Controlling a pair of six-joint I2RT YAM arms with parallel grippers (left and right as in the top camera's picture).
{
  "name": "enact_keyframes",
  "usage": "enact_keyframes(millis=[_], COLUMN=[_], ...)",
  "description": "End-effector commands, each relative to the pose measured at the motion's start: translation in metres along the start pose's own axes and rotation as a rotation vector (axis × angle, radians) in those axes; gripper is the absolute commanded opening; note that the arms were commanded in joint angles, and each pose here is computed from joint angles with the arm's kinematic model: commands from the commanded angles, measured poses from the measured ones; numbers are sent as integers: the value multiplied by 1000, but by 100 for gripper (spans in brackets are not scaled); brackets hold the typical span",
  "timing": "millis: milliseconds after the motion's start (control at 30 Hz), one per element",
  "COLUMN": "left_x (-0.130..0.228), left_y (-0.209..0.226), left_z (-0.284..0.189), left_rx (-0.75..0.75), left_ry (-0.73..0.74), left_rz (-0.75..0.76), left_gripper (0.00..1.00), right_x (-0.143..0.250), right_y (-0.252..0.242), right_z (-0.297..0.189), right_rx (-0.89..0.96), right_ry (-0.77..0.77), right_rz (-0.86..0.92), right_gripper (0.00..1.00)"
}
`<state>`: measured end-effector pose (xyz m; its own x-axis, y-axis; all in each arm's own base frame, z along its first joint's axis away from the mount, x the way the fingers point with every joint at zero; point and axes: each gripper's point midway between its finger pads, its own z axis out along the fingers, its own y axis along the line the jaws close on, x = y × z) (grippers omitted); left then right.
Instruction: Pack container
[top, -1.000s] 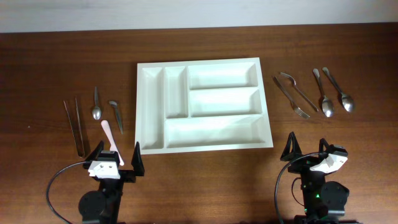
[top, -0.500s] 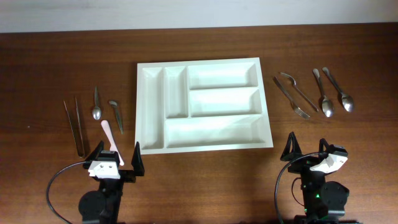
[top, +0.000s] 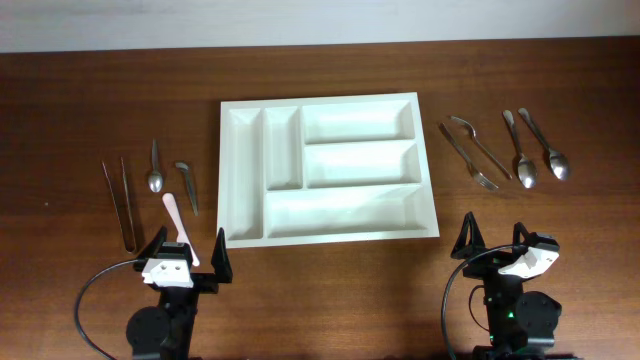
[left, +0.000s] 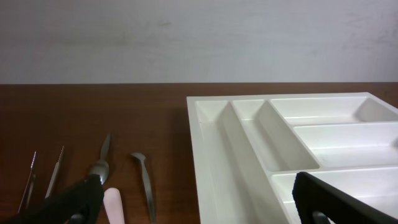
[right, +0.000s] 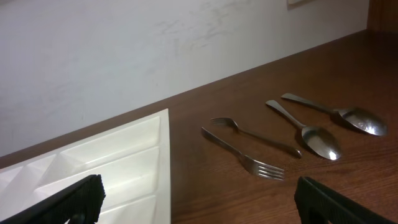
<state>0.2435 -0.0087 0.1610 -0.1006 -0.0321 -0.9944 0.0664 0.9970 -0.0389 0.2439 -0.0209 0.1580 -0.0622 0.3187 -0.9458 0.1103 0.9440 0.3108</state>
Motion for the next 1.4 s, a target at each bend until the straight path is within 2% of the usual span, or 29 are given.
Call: enact_keyframes(millis=[0,833,1000,1167,1367], left_x=[2,2,2,2,2], left_y=[1,1,1,1,1], left_z=[0,0,0,0,0], left_rx=[-6,-6,-6,-6,-6], left_ry=[-5,-5,-5,-5,-5], left_rz=[-1,-1,-1,-1,-1], left_gripper=[99,99,99,99,99], right_x=[2,-4,-38,-79,-127], right_y=[-1,9,20,20,27], right_z=[0,0,-5,0,52], right_rx=[5,-49,-74,6,92], right_ry=[-4,-23,-105,-101,137], right_rz=[5,5,3,-43,-174], right_gripper=[99,99,99,99,99])
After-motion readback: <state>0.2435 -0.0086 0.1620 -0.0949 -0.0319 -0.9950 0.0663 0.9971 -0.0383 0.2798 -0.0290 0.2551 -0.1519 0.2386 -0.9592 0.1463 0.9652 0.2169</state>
